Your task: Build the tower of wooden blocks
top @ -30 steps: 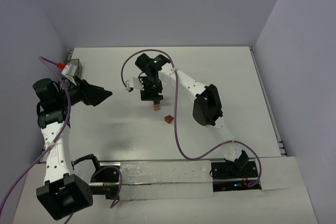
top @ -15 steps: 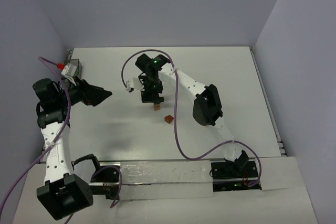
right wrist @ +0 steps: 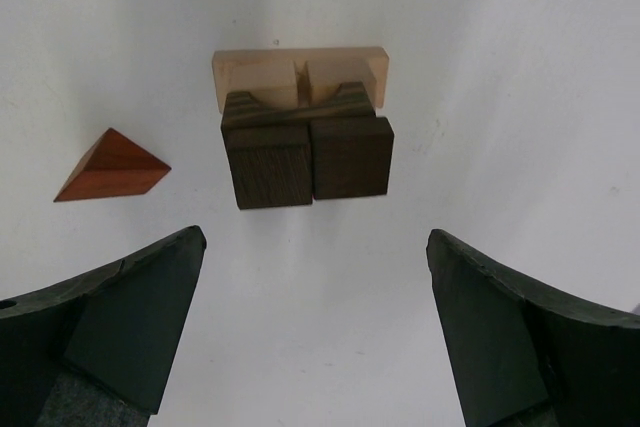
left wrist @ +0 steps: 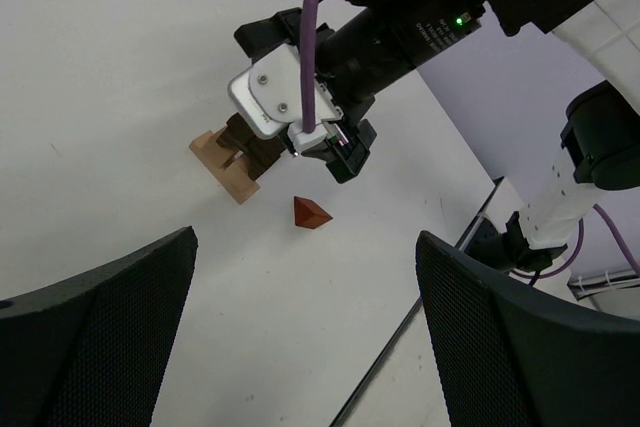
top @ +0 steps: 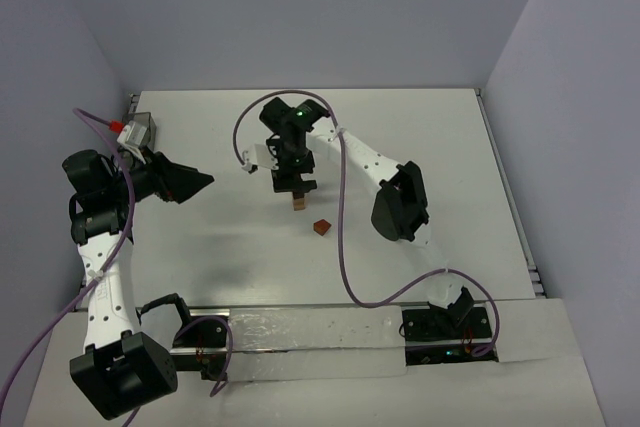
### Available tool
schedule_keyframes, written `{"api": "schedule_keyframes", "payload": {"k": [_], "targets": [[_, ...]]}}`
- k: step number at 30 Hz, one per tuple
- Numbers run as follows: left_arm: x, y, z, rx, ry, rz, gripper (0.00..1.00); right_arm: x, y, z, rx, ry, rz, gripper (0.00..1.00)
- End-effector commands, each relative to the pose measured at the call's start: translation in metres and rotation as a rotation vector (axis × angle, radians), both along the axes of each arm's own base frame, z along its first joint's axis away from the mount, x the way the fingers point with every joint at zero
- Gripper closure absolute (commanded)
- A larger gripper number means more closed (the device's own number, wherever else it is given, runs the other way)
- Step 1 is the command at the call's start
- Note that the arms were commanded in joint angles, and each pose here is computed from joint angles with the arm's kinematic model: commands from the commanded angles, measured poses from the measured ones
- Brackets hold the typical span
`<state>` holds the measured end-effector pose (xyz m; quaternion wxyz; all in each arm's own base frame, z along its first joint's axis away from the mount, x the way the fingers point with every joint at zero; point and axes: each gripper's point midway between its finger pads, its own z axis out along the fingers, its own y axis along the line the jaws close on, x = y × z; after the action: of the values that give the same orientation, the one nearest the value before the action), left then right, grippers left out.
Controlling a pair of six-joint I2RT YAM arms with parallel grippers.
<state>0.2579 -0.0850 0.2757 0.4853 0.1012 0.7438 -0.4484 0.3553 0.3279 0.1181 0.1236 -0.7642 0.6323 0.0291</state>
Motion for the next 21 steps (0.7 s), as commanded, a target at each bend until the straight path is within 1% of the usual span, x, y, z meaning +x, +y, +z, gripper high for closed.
{"api": "schedule_keyframes", "payload": {"k": [1, 5, 9, 12, 14, 15, 16, 17, 18, 20, 21], "targets": [[0.001, 0.003, 0.02, 0.035, -0.068, 0.015, 0.04, 0.008, -0.024, 0.048, -0.005, -0.098, 0.001, 0.0], [0.001, 0.008, 0.027, 0.026, -0.078, 0.038, 0.02, 0.019, -0.05, 0.064, -0.004, -0.121, -0.051, 0.0], [0.002, 0.012, 0.032, 0.014, -0.074, 0.052, 0.02, 0.02, -0.078, 0.08, 0.037, -0.113, -0.14, 0.0], [0.004, 0.013, 0.033, 0.003, -0.068, 0.057, 0.02, 0.002, -0.09, 0.076, 0.083, -0.032, -0.236, 0.0], [0.006, 0.014, 0.032, -0.017, -0.053, 0.076, 0.02, -0.013, -0.09, 0.085, 0.158, -0.008, -0.301, 0.0], [0.007, 0.015, 0.032, -0.016, -0.062, 0.082, 0.02, -0.024, -0.092, 0.084, 0.174, 0.019, -0.309, 0.0], [0.007, 0.014, 0.033, -0.028, -0.059, 0.09, 0.02, -0.036, -0.088, 0.071, 0.208, 0.072, -0.352, 0.0], [0.007, 0.015, 0.035, -0.038, -0.07, 0.107, 0.02, -0.049, -0.085, 0.073, 0.273, 0.095, -0.385, 0.0], [0.007, 0.015, 0.037, -0.041, -0.091, 0.122, 0.02, -0.061, -0.083, 0.078, 0.337, 0.106, -0.406, 0.0], [0.006, 0.015, 0.039, -0.05, -0.104, 0.131, 0.02, -0.072, -0.075, 0.072, 0.422, 0.122, -0.415, 0.0], [0.006, 0.014, 0.042, -0.048, -0.122, 0.13, 0.02, -0.089, -0.078, 0.054, 0.409, 0.153, -0.402, 0.0]]}}
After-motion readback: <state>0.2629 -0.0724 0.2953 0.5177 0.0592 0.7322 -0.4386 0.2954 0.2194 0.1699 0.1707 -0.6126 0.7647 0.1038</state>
